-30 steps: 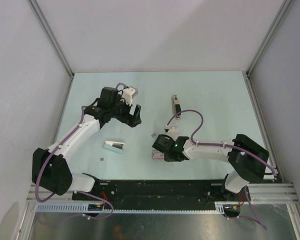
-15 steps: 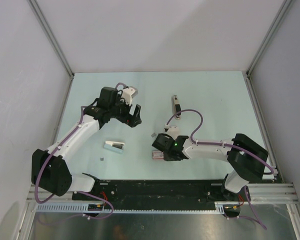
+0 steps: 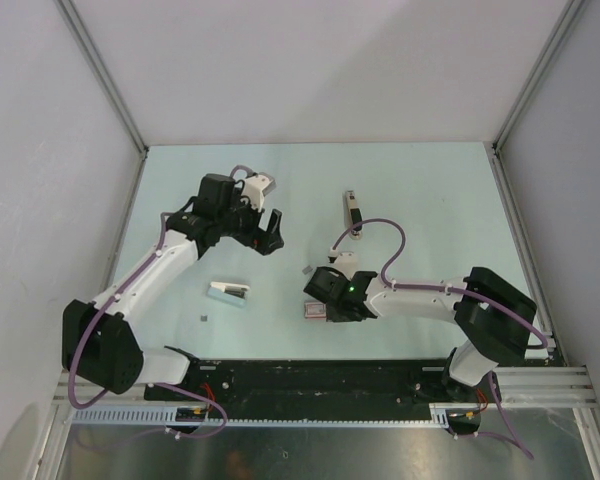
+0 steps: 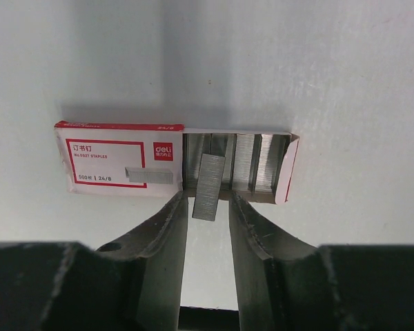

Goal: Unload the staples from the stapler

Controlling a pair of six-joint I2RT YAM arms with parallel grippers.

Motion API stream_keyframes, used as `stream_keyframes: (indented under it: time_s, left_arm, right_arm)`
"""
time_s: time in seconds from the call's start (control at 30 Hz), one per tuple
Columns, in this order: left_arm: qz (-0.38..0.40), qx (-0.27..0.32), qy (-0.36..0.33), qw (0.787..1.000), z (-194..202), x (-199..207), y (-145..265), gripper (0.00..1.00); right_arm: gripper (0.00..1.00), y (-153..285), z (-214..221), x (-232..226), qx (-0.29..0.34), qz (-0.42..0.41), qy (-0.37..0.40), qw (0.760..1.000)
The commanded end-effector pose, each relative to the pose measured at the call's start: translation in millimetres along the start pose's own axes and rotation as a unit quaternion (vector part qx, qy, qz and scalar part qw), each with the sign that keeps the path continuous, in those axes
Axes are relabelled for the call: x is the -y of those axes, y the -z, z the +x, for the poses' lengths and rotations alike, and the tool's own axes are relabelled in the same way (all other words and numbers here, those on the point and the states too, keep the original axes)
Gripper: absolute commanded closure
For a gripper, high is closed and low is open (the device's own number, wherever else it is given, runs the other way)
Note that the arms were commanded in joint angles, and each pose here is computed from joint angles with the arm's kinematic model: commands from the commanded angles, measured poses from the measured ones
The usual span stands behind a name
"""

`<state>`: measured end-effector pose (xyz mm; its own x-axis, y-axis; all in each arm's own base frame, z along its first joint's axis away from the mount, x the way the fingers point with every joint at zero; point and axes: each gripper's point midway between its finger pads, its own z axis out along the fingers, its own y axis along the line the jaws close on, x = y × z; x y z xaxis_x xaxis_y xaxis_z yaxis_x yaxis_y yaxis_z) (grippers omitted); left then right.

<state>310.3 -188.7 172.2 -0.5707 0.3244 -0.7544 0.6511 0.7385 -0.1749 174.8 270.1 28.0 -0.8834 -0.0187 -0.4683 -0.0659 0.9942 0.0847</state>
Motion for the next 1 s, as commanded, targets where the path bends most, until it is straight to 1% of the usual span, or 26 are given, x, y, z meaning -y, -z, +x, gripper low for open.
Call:
stream_keyframes:
  time_s: [0.0, 0.2, 0.33, 0.47, 0.57, 0.6, 0.77, 0.97]
  left_arm:
    - [0.015, 0.019, -0.020, 1.000, -5.9, 8.1, 11.8, 0.01]
    - [0.015, 0.018, -0.021, 0.999, -4.7, 8.4, 12.2, 0.01]
    - [0.015, 0.017, -0.021, 1.000, -3.5, 8.5, 12.3, 0.01]
    - [0.016, 0.018, -0.022, 0.999, -4.4, 8.6, 12.2, 0.00]
    - [0.017, 0.020, -0.022, 0.999, -6.0, 9.0, 12.4, 0.00]
    - [0.017, 0.020, -0.023, 0.999, -6.3, 9.2, 12.6, 0.00]
    - [0.016, 0.019, -0.023, 0.999, -5.4, 8.6, 12.2, 0.01]
    - [0.018, 0.017, -0.024, 0.999, -4.8, 8.8, 11.6, 0.01]
  right_arm:
    - [0.64, 10.6, -15.3, -12.3, 0.021, -0.019, -0.012, 1.000]
    - [0.65, 25.2, -24.2, -14.9, 0.043, -0.033, -0.017, 0.998]
    - [0.71, 42.1, -32.6, -11.0, 0.063, -0.038, -0.025, 0.997]
    - [0.86, 56.8, -34.8, -7.1, 0.068, -0.047, -0.026, 0.996]
    - [0.96, 59.4, -26.6, -6.0, 0.056, -0.047, -0.015, 0.997]
    - [0.98, 58.1, -21.5, -5.8, 0.048, -0.048, -0.010, 0.998]
    - [1.00, 47.3, -0.1, -5.8, 0.012, -0.056, 0.000, 0.998]
    - [1.00, 41.3, 7.1, -3.4, -0.005, -0.061, 0.008, 0.998]
